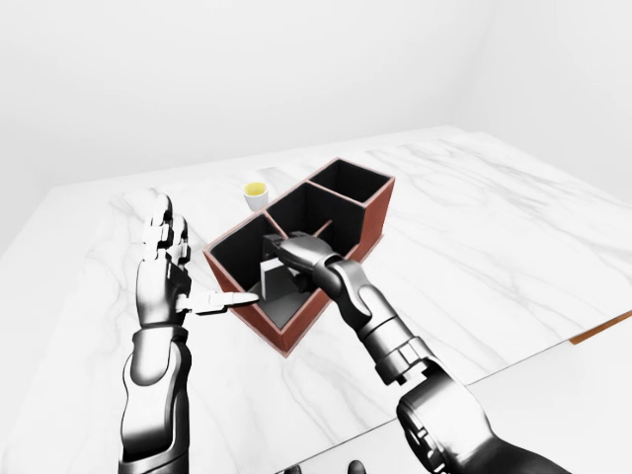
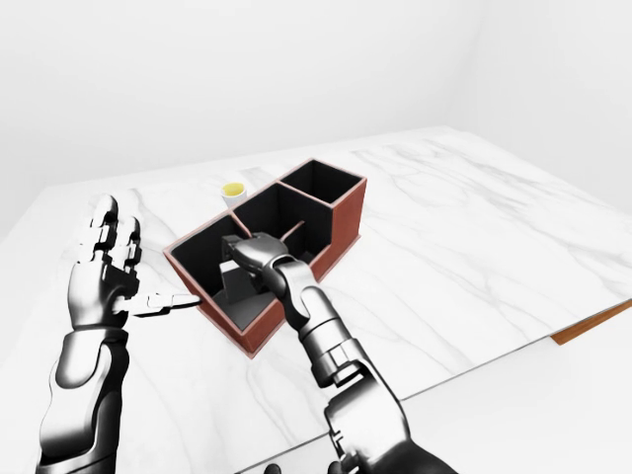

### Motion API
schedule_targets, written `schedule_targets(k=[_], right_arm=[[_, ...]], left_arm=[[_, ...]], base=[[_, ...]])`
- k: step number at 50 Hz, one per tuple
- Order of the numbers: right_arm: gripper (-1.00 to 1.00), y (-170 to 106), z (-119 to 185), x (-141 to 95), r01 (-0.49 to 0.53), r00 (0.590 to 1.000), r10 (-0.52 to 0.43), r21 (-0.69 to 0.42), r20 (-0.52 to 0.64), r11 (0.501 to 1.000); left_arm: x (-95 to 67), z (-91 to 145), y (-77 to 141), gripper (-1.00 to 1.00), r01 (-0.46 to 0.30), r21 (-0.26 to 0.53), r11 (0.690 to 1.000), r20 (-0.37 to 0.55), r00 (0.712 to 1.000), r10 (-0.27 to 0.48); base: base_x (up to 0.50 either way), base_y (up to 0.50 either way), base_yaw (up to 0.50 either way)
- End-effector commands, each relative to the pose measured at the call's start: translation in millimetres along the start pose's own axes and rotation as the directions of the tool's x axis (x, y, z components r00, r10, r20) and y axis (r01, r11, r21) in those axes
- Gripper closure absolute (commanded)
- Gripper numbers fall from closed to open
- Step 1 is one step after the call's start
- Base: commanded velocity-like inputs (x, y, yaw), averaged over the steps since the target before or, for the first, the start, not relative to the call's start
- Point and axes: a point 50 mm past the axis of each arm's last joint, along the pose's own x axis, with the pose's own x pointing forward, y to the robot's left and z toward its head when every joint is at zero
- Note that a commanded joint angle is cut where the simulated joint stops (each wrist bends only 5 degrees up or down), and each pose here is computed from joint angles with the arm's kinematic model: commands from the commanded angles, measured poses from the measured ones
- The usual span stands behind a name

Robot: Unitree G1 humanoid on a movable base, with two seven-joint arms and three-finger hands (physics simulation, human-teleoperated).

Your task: Pick up the book and place it in the left compartment of the caddy.

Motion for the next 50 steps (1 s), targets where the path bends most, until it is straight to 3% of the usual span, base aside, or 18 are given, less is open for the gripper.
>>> schedule_targets(k=[1, 50], right_arm=[[1.0, 3.5, -2.0, 4.1, 0.043, 0.999, -0.043, 0.005, -0.019, 0.999], [1.0, 37.9, -0.1, 19.4, 0.025, 0.997, -0.031, -0.083, -0.067, 0.996]], left_arm=[[1.3, -0.4, -0.6, -1.0, 0.002, -0.001, 1.0, -0.001, 1.0, -0.002], [-1.5, -5.1, -1.3, -1.0, 0.009, -0.004, 1.0, -0.023, 1.0, -0.009]], base=[[0.0, 0.0, 0.0], [0.0, 0.0, 0.0]])
